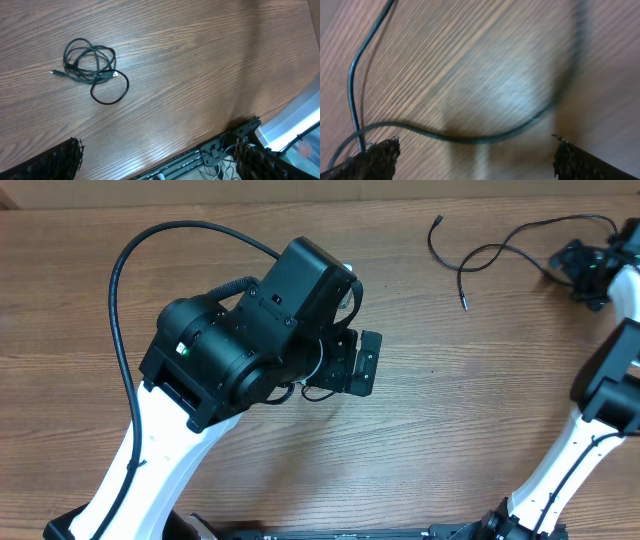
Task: Untangle cables
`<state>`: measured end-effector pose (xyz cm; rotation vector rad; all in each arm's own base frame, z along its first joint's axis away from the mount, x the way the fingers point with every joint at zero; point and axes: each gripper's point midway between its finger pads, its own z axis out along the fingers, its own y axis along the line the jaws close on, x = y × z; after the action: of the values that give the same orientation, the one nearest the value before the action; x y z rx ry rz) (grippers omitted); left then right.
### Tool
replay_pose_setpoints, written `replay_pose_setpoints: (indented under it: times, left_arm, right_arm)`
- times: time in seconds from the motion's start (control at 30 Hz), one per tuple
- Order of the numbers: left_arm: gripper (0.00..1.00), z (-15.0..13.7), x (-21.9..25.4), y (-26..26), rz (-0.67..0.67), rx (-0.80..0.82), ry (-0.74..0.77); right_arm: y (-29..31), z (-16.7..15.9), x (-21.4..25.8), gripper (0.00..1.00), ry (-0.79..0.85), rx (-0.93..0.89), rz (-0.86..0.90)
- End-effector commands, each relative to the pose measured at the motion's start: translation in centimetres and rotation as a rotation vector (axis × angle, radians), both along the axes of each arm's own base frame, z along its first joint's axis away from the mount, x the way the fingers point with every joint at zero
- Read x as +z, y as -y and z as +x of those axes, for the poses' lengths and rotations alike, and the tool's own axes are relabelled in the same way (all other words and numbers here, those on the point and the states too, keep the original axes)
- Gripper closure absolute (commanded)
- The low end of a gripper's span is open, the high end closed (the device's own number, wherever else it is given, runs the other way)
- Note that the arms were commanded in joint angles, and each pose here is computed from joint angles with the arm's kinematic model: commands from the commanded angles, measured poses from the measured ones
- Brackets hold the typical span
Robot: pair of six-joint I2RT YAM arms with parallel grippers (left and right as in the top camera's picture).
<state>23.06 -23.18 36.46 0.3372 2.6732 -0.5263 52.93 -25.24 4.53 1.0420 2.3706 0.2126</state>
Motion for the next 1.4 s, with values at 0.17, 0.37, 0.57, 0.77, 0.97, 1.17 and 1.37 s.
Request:
replay_pose_setpoints:
  times: [0.17, 0.37, 0.57, 0.77, 0.97, 1.17, 1.37]
  left_arm:
    - [0.0, 0.2, -0.4, 0.0, 0.018, -0.012, -0.005]
    - [0.0, 0.0, 0.6, -1.1, -0.003, 0.011, 0.021]
    - [0.0, 0.3, 2.9, -4.8, -0.056, 0.121, 0.081]
    - [0.0, 0.9, 4.2, -7.9, -0.068, 0.217, 0.131]
    - [0.0, 1.9, 3.4, -9.5, 0.007, 0.28, 0.153]
    - [0.01, 3.0, 0.4, -11.5, 0.121, 0.352, 0.096]
    - [0.01, 3.7, -1.0, -13.4, 0.048, 0.439, -0.018]
  right_arm:
    - [1.3, -3.4, 21.0, 0.0, 0.283, -0.016, -0.08]
    - [-5.6, -8.0, 28.5, 0.0, 0.356, 0.079, 0.069]
    - [-16.0, -13.4, 30.1, 0.0, 0.26, 0.263, 0.322]
    - [-24.2, -16.9, 27.8, 0.0, 0.055, 0.473, 0.425]
    - [-31.8, -18.9, 26.8, 0.06, -0.057, 0.696, 0.435]
    - [-37.2, -20.8, 23.5, 0.07, -0.22, 0.836, 0.25]
    - [-40.9, -22.5, 21.6, 0.08, -0.303, 0.883, 0.214]
